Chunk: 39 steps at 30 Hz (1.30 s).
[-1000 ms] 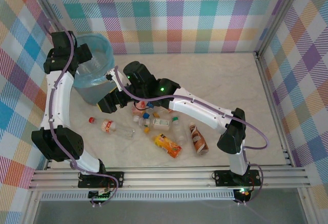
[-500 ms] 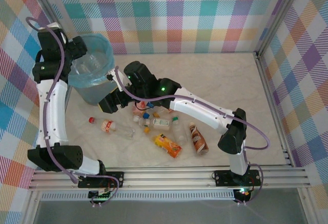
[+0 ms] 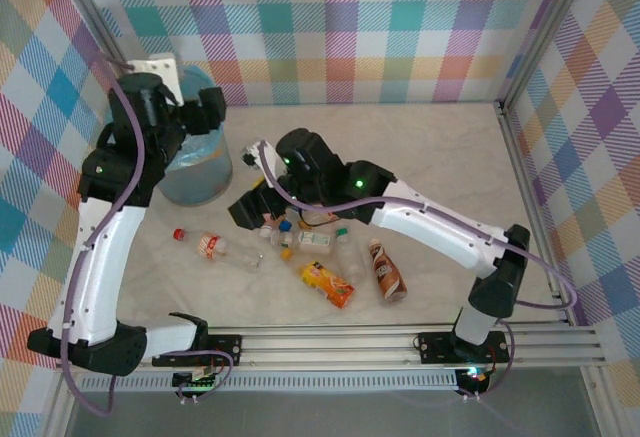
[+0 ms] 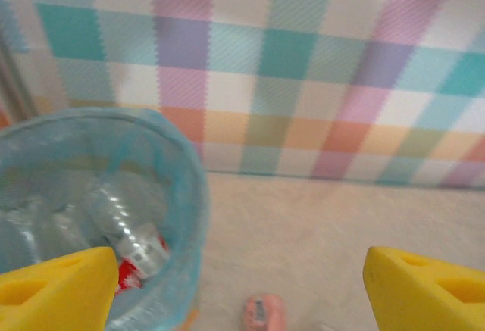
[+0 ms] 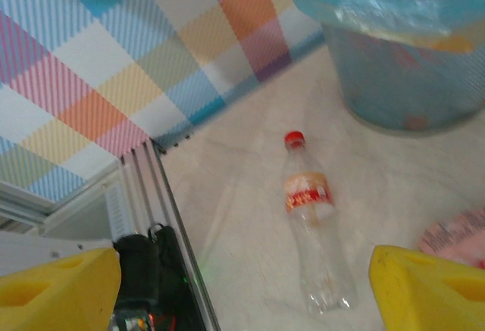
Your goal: Put the plastic bottles in the bin
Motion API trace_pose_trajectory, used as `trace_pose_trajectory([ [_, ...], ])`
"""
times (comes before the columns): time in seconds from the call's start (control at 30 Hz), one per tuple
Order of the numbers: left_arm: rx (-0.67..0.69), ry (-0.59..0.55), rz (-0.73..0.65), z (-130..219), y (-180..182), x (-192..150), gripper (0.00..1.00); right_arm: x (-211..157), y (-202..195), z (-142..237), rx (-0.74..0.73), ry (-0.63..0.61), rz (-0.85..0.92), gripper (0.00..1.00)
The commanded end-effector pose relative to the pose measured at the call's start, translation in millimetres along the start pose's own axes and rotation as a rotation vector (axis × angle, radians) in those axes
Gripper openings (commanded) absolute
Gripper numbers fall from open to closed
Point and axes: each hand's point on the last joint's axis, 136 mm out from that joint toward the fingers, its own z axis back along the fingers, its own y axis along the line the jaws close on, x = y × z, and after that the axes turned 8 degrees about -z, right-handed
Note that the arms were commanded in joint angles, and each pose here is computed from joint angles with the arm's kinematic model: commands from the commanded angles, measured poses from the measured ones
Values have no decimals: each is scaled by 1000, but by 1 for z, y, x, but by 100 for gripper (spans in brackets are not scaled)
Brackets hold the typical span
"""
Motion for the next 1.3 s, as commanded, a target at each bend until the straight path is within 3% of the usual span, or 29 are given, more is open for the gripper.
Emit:
trace_pose_trajectory([
  [0.0, -34, 63, -82, 4, -24, -26, 84, -29, -26, 13, -101, 40, -27, 85],
  [0.23, -234, 215, -132, 11, -87, -93, 84, -138, -85, 30, -293, 227, -175, 82],
  [0.47, -291, 361, -47, 13, -102, -153, 85, -219, -112, 26, -387, 398, -293, 78],
  [0.83, -224, 524, 44, 19, -87, -227, 86, -251, -122, -9, -497, 532, -172, 78],
  [1.27, -176, 479, -1, 14, -79, -215, 88, -267, -140, -41, -596, 621, -66, 79],
])
